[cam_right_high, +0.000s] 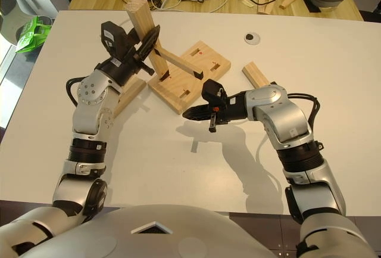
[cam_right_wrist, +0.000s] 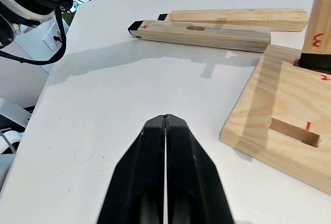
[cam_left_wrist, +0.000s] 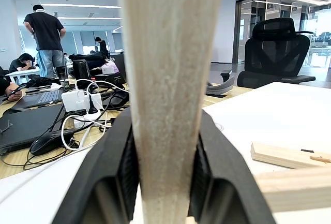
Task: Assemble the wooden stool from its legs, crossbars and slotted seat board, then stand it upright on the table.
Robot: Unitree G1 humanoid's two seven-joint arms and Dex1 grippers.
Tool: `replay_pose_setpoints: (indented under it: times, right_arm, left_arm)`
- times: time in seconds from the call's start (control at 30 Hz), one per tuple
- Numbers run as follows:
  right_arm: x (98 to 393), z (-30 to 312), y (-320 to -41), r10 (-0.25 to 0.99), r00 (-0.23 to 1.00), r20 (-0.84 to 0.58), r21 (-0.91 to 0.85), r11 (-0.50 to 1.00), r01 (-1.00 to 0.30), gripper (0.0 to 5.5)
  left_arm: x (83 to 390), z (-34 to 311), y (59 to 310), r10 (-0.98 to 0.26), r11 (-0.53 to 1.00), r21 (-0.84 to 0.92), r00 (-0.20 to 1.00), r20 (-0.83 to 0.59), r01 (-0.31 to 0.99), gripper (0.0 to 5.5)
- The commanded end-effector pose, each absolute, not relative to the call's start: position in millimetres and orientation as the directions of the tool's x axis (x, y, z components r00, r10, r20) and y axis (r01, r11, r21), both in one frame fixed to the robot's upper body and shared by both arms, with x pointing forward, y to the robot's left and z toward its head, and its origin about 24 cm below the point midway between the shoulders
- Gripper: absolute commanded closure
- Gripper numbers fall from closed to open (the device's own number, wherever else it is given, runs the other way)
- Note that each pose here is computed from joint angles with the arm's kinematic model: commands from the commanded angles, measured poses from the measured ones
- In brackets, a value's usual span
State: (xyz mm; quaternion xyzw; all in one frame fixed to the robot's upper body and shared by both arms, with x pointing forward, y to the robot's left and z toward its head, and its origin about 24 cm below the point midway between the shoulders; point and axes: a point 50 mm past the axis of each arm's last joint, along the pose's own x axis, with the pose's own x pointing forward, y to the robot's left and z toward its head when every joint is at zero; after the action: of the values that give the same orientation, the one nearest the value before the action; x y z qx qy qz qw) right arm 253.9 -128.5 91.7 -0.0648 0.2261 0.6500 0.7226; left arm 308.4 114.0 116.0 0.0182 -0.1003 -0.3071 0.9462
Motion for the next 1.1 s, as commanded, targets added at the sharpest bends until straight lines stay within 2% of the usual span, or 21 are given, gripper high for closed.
replay_pose_setpoints:
  times: [0.03, 0.3, 0.47, 1.03, 1.1]
  right_arm:
    - [253.6, 94.1, -129.7, 0.912, 0.051, -0.406, 0.196, 0.142, -0.97, 5.5]
    - [254.1, 93.4, -130.0, 0.913, 0.057, -0.404, 0.198, 0.148, -0.969, 5.5]
    - [255.1, 92.2, -130.1, 0.911, 0.062, -0.409, 0.195, 0.153, -0.969, 5.5]
    - [254.6, 89.2, -127.4, 0.915, 0.076, -0.397, 0.197, 0.166, -0.966, 5.5]
    - [254.3, 88.4, -127.3, 0.914, 0.077, -0.398, 0.199, 0.168, -0.966, 5.5]
  left_arm:
    - [304.3, 102.3, 122.8, -0.605, 0.796, 0.115, 0.789, 0.106, 0.595, 4.47]
    - [304.4, 114.4, 130.0, -0.619, 0.785, 0.144, 0.772, 0.143, 0.603, 4.47]
    - [301.4, 126.5, 129.1, -0.609, 0.792, 0.126, 0.759, 0.232, 0.597, 4.47]
    - [296.3, 108.7, 111.9, -0.699, 0.715, 0.101, 0.701, 0.142, 0.692, 4.47]
    - [297.5, 107.3, 109.1, -0.702, 0.712, 0.095, 0.707, 0.085, 0.696, 4.47]
